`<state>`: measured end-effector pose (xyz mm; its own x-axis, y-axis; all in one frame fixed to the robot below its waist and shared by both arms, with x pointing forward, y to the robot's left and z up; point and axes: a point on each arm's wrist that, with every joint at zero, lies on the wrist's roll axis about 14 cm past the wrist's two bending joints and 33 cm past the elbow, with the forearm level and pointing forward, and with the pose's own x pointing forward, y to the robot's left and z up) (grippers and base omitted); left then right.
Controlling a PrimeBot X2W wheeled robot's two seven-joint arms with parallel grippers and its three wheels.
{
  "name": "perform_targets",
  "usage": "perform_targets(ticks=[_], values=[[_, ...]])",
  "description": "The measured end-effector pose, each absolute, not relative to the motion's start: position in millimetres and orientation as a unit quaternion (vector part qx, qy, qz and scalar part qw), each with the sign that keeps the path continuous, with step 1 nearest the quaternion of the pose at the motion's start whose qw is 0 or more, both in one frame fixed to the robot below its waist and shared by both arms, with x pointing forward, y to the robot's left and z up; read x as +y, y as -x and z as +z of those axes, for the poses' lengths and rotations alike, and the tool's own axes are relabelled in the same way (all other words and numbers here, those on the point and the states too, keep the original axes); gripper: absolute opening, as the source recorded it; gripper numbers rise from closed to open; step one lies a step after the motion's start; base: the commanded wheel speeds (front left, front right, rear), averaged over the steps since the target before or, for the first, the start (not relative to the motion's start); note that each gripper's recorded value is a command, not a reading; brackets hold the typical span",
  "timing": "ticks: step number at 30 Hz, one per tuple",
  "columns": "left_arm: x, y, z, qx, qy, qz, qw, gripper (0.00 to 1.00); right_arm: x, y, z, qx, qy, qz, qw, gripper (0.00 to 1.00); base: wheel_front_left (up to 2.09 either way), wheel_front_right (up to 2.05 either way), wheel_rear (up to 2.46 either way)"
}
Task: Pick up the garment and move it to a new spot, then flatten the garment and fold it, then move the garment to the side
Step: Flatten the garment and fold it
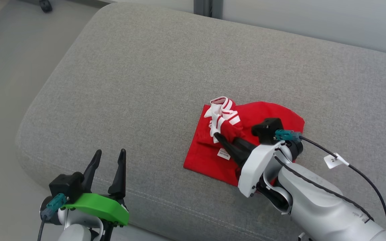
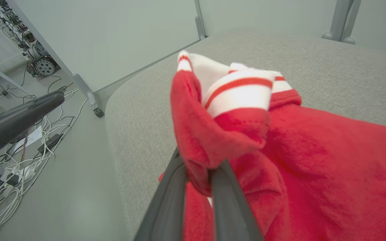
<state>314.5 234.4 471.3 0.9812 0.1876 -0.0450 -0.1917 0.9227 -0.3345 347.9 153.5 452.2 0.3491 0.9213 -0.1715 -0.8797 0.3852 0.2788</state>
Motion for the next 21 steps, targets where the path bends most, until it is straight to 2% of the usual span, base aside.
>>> perform_targets(ticks=[5, 8, 9, 11, 12, 13, 21], values=[[235, -314, 471, 0.006, 0.171, 0.098, 0.98, 1.0, 159, -333, 441, 0.171, -0.053, 0.562, 0.808, 0.0, 0.0, 0.0, 0.0], [235, -314, 472, 0.004, 0.172, 0.097, 0.98, 1.0, 160, -323, 431, 0.186, -0.032, 0.57, 0.8, 0.13, 0.0, 0.0, 0.0], [235, -314, 472, 0.004, 0.172, 0.097, 0.98, 1.0, 160, -321, 429, 0.188, -0.027, 0.572, 0.798, 0.22, 0.0, 0.0, 0.0], [234, -314, 473, 0.003, 0.172, 0.096, 0.98, 1.0, 160, -318, 426, 0.193, -0.02, 0.574, 0.795, 0.48, 0.0, 0.0, 0.0], [234, -314, 472, 0.004, 0.172, 0.096, 0.98, 1.0, 159, -315, 422, 0.199, -0.011, 0.577, 0.792, 0.83, 0.0, 0.0, 0.0], [234, -314, 472, 0.004, 0.172, 0.096, 0.98, 1.0, 159, -312, 419, 0.205, -0.003, 0.579, 0.789, 1.0, 0.0, 0.0, 0.0], [238, -314, 474, -0.001, 0.174, 0.101, 0.98, 1.0, 158, -299, 408, 0.224, 0.03, 0.589, 0.776, 1.0, 0.0, 0.0, 0.0]])
